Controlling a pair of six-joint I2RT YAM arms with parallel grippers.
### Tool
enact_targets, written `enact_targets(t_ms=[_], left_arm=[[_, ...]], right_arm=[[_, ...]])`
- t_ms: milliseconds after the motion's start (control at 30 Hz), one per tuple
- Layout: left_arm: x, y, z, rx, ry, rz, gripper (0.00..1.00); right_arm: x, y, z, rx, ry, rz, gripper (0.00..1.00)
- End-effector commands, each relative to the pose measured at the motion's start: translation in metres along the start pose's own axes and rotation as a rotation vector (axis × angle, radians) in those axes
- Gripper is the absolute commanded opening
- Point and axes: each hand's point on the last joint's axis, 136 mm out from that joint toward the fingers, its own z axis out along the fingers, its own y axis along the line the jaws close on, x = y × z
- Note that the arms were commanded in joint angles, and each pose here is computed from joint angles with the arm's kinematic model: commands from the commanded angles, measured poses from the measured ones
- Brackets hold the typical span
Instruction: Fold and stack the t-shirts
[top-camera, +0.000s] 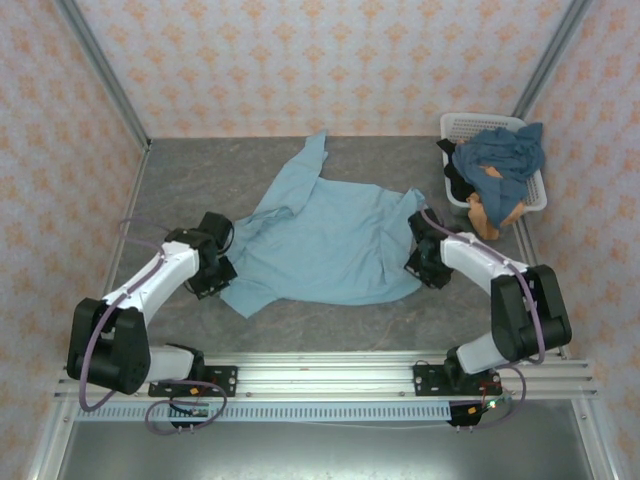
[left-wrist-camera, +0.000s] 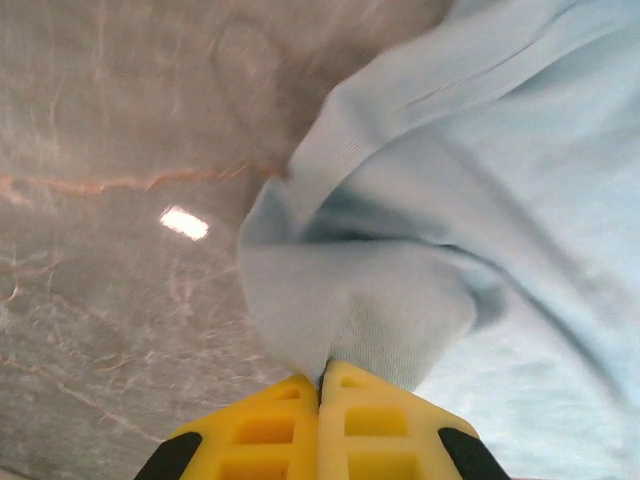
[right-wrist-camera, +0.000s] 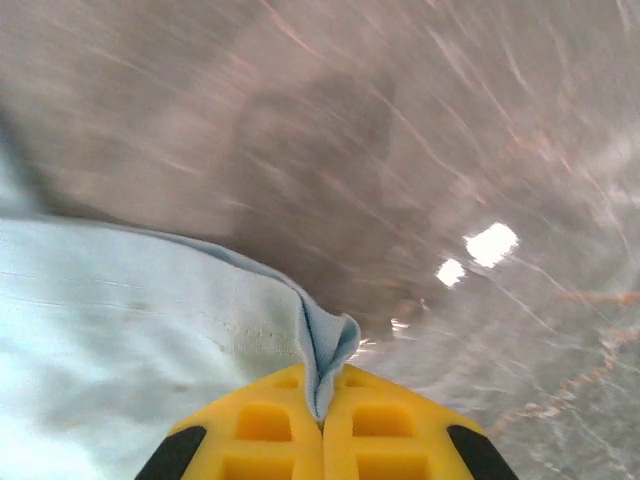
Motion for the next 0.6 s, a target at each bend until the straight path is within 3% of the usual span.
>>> enact_targets(t_ms=[0,133,300,567], left_arm=[[-0.046,-0.025,-0.049,0.117,-0.134,-0.033,0.0],[-0.105,-0.046,-0.13,0.267,-0.313,-0.136,0.0],[-0.153,-0.047,-0.265,0.46,-0.624,-0.26,0.0],[-0.141,0.002,-0.427,0.663,-1.011,-0.342,0.0]], right_arm=[[-0.055,0.042,-0.079,-0.176,-0.207,-0.02,0.0],[-0.102,0.084,-0.175,-0.338,-0.364,-0.049,0.0],[-0.139,0.107,-0.291,-0.531,-0.569,-0.034,0.0],[-0.135,0.086,-0.428,-0.843,-0.787,0.029,0.0]])
